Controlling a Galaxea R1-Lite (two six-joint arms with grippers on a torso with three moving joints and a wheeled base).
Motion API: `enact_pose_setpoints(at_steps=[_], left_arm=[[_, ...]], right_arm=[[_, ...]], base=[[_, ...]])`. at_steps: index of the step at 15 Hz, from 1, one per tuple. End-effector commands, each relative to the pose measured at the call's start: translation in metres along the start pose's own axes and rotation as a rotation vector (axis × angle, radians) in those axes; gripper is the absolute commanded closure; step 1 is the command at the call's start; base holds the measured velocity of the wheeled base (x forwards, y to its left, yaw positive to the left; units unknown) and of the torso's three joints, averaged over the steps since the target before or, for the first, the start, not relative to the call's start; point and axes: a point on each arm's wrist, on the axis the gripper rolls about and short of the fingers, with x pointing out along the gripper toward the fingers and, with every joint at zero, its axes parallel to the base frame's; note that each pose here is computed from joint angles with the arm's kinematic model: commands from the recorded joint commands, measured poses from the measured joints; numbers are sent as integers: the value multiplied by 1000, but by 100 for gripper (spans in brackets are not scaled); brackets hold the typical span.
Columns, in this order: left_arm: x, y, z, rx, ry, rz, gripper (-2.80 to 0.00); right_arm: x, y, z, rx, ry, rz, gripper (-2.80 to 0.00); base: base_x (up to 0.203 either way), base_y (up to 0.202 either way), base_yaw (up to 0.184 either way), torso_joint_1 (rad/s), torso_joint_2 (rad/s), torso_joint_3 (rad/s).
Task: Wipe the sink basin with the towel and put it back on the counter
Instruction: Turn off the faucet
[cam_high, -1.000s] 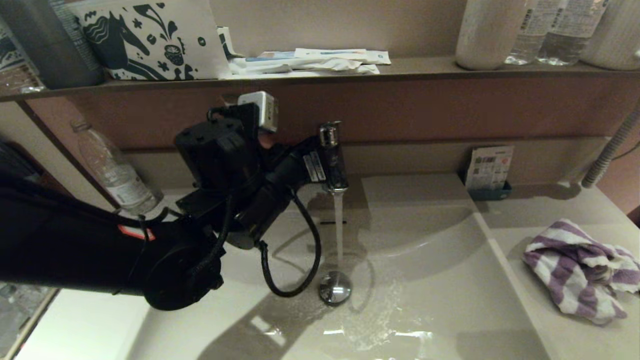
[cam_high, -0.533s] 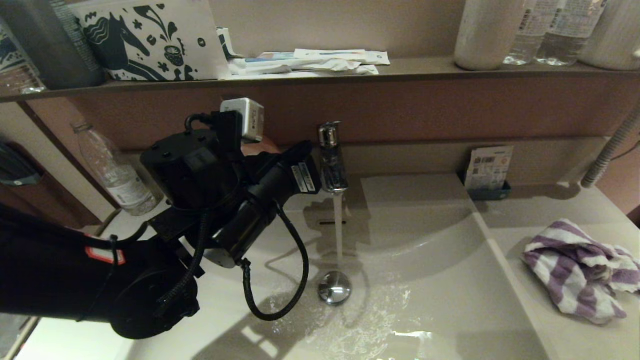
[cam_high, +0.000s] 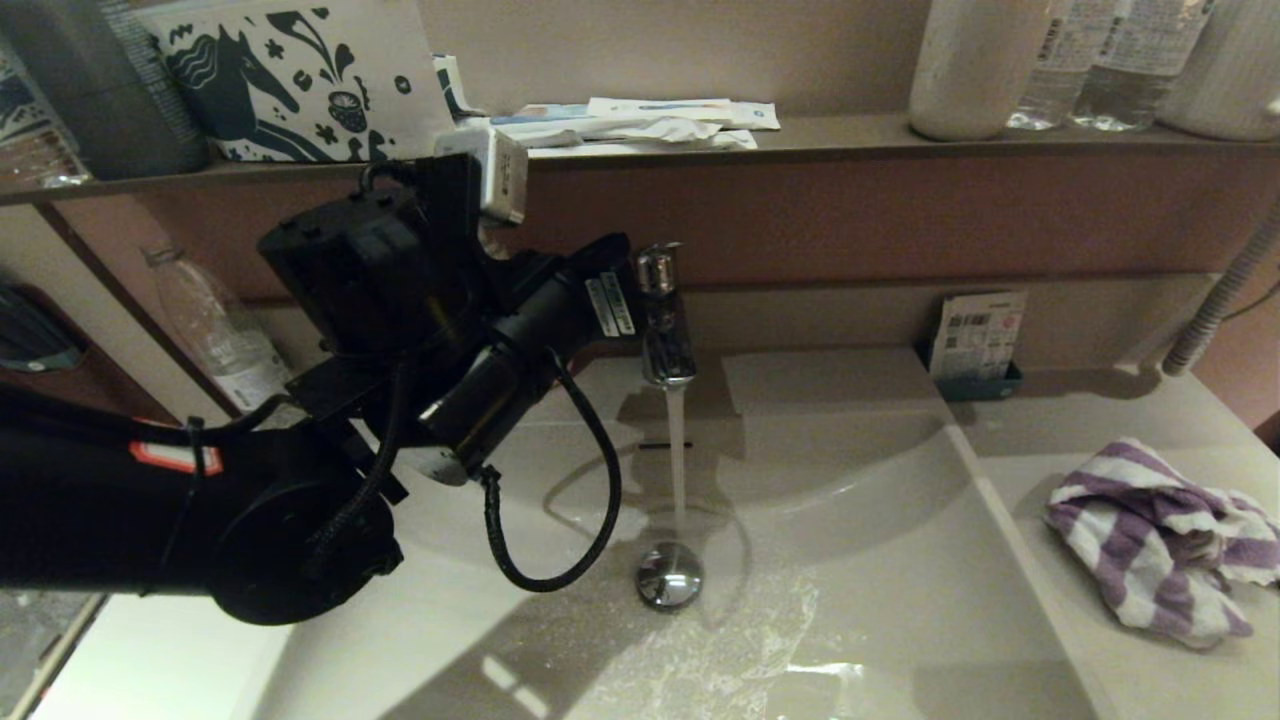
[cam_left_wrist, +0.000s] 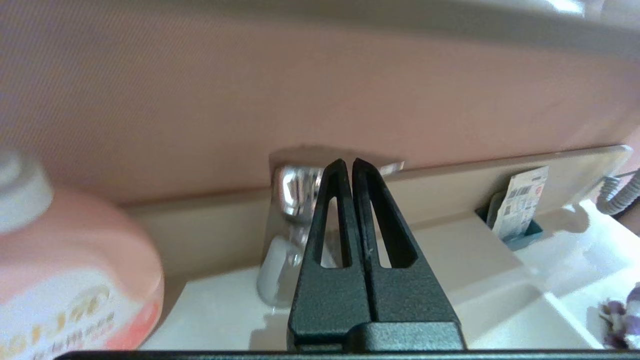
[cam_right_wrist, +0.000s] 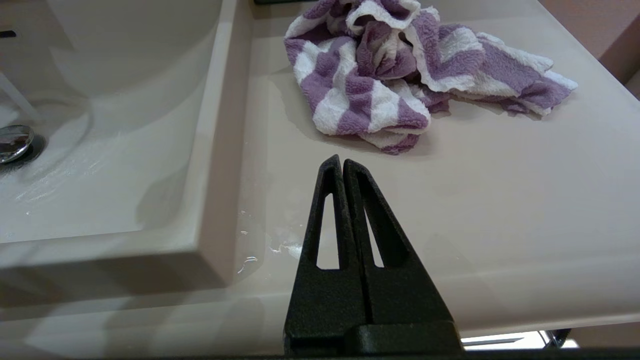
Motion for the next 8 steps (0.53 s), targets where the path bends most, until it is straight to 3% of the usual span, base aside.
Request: enact_pose_setpoints(at_steps=[1, 4, 8], left_arm=[[8, 2, 13, -6, -30, 2, 0], [21, 11, 19, 5, -34, 5, 0], [29, 11, 11, 14, -12, 6, 0]], right_arm=[[0, 0, 0, 0, 0, 0, 0], [0, 0, 0, 0, 0, 0, 0], [0, 0, 0, 0, 0, 0, 0]], base=[[0, 0, 0, 0, 0, 0], [0, 0, 0, 0, 0, 0], [0, 0, 0, 0, 0, 0]])
